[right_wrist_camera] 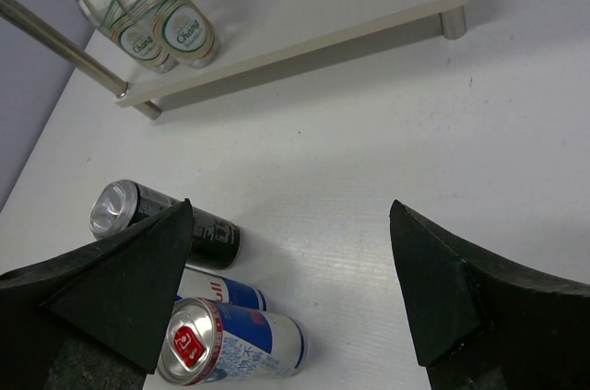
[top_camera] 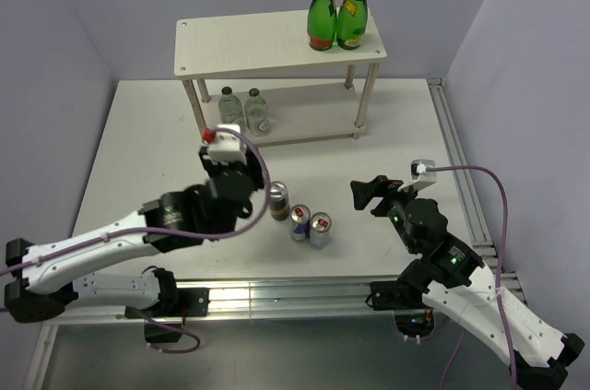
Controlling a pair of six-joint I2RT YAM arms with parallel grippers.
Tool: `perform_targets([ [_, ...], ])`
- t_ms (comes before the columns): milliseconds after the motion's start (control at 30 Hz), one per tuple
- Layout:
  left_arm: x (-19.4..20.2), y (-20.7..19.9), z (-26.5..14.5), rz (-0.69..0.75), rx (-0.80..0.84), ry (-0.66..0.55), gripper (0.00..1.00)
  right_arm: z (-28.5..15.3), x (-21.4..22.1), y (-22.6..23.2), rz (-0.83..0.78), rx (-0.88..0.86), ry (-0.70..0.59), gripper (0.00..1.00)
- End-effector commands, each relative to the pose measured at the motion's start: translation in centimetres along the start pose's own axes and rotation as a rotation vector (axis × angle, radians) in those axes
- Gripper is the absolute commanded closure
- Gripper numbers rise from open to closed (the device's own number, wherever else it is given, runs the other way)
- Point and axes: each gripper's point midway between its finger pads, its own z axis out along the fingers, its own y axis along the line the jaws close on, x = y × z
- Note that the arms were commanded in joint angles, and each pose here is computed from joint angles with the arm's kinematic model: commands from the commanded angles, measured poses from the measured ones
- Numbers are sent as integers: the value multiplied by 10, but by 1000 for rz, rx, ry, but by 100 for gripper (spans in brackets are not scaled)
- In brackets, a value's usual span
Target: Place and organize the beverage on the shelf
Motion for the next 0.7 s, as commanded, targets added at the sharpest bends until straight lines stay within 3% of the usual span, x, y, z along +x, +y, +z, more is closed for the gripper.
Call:
perform_targets([
  [0, -106, 20, 9, -17, 27, -190, 96, 0, -7, 6, 10, -29, -31, 7],
  [167, -194, 38, 47, -30, 24, -290, 99, 0, -8, 6, 11, -28, -35, 7],
  [367, -260, 49, 95, -1, -6, -332, 100, -3, -10, 4, 19, -22, -49, 7],
  [667, -274, 68, 179, 67, -53, -270, 100, -5, -13, 4, 26, -27, -59, 7],
])
